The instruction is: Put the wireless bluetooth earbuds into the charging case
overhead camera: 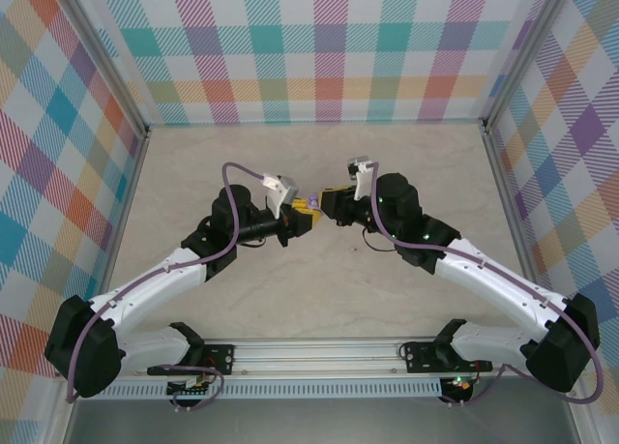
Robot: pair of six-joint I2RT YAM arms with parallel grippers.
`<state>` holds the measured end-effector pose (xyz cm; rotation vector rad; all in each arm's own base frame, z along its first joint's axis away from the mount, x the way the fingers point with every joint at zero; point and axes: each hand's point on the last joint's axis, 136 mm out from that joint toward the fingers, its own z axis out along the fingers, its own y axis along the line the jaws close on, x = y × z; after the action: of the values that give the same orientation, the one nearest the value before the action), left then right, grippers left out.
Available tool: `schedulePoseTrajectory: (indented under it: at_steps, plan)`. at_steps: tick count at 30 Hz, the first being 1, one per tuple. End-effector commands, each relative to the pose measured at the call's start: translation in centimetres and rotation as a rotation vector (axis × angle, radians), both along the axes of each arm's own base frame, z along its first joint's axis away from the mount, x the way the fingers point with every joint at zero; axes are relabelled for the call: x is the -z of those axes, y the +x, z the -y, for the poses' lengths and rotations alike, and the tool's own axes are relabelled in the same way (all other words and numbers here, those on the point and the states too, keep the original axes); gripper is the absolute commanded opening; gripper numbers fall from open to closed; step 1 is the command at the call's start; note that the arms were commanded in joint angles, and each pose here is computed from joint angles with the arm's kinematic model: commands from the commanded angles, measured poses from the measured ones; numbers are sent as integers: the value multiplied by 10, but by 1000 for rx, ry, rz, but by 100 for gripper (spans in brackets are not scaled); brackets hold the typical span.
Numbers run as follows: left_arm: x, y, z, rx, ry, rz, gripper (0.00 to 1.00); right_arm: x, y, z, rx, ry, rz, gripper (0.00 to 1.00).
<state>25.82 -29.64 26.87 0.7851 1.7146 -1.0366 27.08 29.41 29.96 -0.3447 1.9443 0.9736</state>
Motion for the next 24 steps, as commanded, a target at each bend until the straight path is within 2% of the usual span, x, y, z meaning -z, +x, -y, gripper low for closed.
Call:
schedulePoseTrajectory:
  at_steps: [1,24]
  plan:
    - [-20,-5,7,33,-37,14,15,-28,2,-3,4,41,84,24]
    - [-22,-1,8,17,-56,-28,15,-17,5,-6,17,12,86,24]
